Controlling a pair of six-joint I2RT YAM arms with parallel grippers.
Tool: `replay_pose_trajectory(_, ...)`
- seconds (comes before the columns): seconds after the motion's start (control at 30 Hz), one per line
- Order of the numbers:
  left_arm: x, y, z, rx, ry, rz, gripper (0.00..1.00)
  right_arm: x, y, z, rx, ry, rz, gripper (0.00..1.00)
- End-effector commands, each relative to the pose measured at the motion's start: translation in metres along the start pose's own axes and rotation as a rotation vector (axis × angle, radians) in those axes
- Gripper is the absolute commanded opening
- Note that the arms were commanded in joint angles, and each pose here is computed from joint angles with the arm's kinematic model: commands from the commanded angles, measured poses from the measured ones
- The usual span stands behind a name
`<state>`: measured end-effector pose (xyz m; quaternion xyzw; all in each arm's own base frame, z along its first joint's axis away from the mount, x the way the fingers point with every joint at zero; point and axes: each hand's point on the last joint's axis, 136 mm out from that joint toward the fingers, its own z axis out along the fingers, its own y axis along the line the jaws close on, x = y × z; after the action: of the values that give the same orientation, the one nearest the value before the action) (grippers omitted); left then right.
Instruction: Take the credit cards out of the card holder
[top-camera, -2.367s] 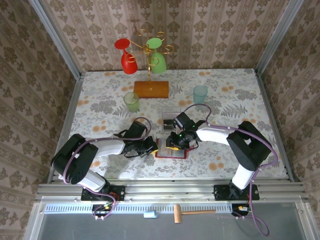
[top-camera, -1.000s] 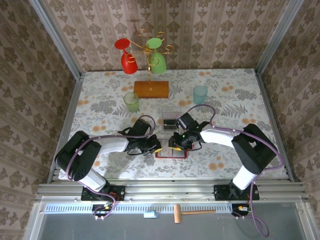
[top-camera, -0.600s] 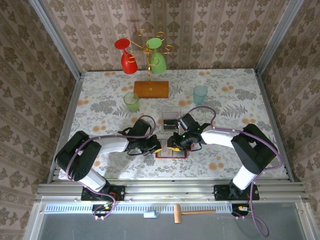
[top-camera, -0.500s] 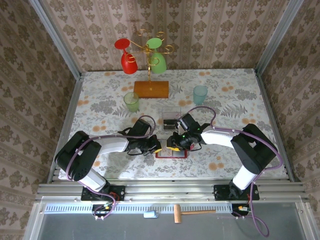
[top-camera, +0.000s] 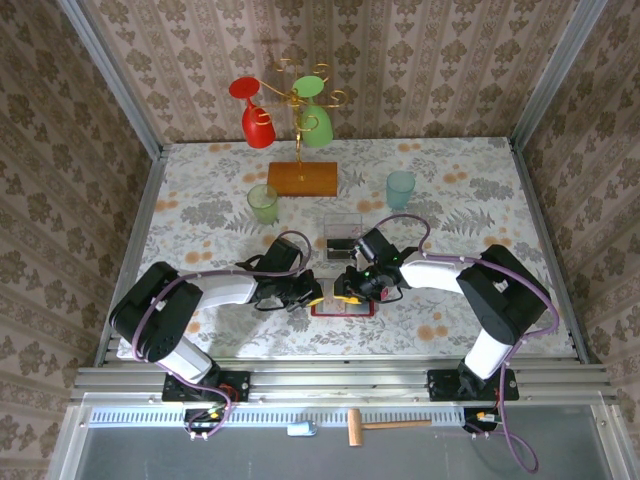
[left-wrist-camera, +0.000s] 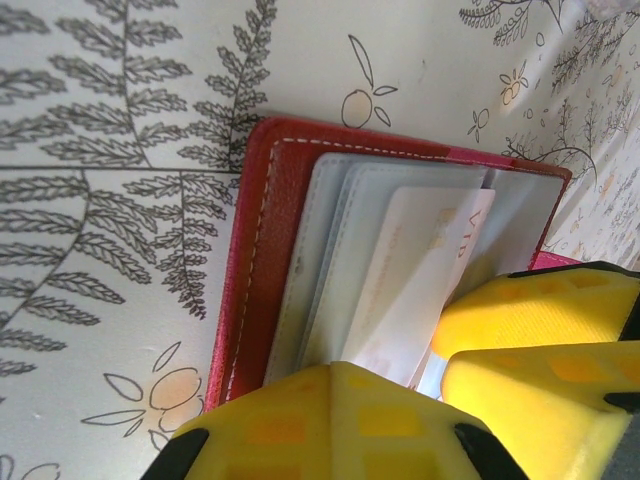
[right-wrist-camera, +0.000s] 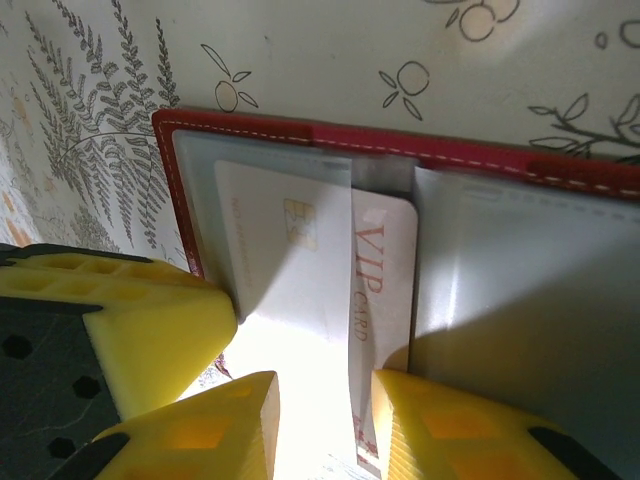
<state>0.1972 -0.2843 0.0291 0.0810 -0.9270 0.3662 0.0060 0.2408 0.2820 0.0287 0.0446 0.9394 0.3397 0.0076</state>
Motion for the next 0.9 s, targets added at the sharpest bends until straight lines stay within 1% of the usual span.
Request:
replay_pose_trajectory(0.0,0.004,0.01,-0.003,-0.039,0.001,0.004,0.07,-0.006,-0.009,-0.002,0.051,-0.018,0.007,0.31)
replay_pose_trajectory(0.3,0.005,0.012,-0.002,-0.045,0.004,0.0,0.06,-0.005,0.008,-0.012,-0.025,-0.023,-0.008,0.31)
replay_pose_trajectory(0.47,0.003,0.006,-0.005,-0.034,-0.003,0.009,0.06,-0.006,0.003,-0.016,-0.029,-0.034,0.002,0.3)
replay_pose_trajectory(0.73,-0.002,-0.014,-0.014,-0.015,-0.017,0.044,0.07,-0.01,-0.003,-0.017,-0.039,-0.035,0.001,0.29)
replay_pose_trajectory(0.87,-0.002,-0.019,-0.013,-0.011,-0.014,0.057,0.07,-0.012,-0.006,-0.016,-0.047,-0.031,0.008,0.28)
